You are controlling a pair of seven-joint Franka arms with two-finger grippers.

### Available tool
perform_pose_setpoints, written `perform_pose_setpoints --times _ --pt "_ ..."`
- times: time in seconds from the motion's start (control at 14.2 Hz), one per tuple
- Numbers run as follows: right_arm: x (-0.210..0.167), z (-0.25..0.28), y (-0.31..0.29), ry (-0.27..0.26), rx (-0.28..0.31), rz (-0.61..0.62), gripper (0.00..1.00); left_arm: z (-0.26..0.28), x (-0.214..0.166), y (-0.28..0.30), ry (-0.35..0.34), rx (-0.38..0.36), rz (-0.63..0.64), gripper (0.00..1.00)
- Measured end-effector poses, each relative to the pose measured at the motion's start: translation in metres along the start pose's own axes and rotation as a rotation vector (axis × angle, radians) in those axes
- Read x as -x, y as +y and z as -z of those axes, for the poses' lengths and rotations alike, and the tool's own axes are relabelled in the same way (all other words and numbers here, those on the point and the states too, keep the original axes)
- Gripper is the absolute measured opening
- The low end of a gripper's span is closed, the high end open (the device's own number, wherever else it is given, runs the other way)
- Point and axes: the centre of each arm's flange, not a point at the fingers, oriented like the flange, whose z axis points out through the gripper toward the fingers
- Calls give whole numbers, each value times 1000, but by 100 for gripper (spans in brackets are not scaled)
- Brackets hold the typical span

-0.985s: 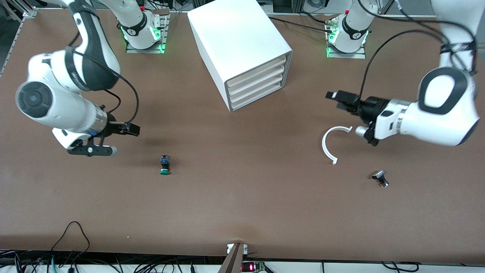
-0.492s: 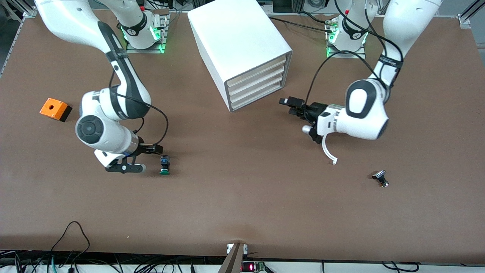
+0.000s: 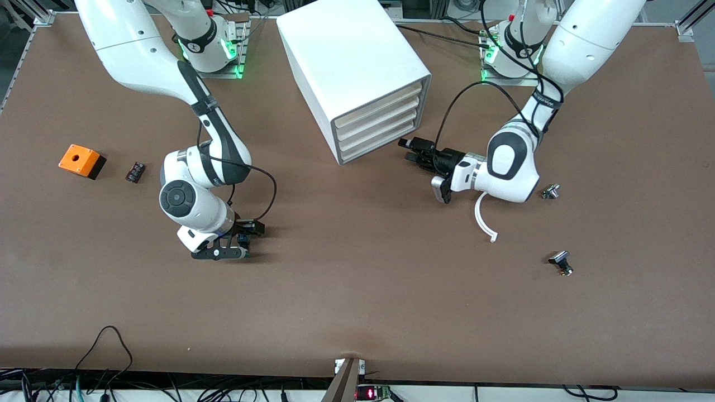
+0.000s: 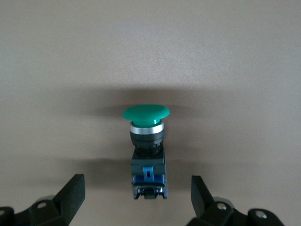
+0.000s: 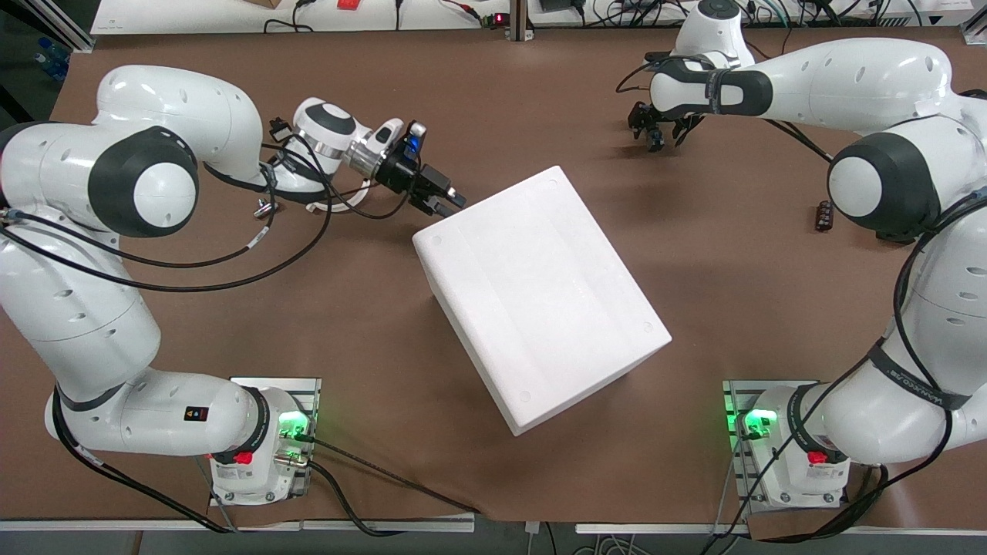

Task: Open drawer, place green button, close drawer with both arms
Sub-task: 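Pull the bottom drawer open with the left gripper while the right gripper lifts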

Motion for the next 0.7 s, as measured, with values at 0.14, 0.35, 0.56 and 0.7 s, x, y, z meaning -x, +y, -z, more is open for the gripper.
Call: perform_pose_setpoints --times 0.14,0.35,0.56,0.7 --pt "0 -2 2 -1 1 -1 96 -8 4 -8 -9 11 -10 68" --pt "-1 -2 5 -1 2 -2 63 -22 8 -9 -33 25 -17 59" --pt "-1 -2 6 0 2 -1 33 -38 16 -13 -58 34 -6 59" --pt "-1 -2 6 0 2 0 33 -48 23 -17 -47 59 -5 59"
